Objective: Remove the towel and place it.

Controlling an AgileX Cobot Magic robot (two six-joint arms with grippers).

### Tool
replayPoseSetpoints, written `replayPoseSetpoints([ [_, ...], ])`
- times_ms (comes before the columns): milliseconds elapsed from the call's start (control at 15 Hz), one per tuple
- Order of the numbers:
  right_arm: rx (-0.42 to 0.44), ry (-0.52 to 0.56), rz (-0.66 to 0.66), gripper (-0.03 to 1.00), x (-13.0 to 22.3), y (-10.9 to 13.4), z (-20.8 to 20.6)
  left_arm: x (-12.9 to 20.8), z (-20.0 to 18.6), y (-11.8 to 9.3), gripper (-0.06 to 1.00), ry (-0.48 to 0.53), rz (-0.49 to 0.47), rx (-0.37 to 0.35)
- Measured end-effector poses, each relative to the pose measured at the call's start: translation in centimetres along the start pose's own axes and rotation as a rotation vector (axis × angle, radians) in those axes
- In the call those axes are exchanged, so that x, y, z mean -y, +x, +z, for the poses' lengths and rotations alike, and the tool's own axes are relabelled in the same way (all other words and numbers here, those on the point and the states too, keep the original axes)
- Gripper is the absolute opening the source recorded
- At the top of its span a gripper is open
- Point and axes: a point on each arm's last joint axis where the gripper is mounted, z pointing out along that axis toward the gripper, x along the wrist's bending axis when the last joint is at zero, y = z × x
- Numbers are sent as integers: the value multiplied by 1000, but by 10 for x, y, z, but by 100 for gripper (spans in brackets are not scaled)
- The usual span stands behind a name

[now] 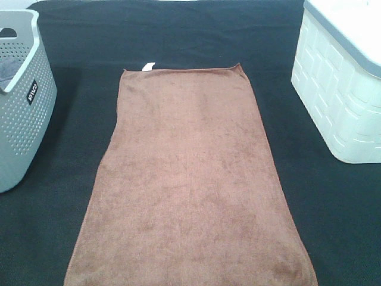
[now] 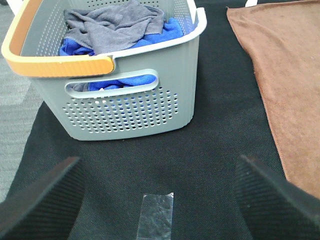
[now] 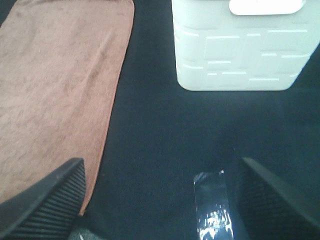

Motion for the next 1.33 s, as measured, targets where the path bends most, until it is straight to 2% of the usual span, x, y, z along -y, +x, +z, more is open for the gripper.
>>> replayPoseSetpoints([
  [400,-1,-14,-19,79,-1,0,2,1,0,0,76,7,-46,0],
  [1333,16,-14,-71,79,-1,-2,2,1,0,-2,76,6,-67,27],
])
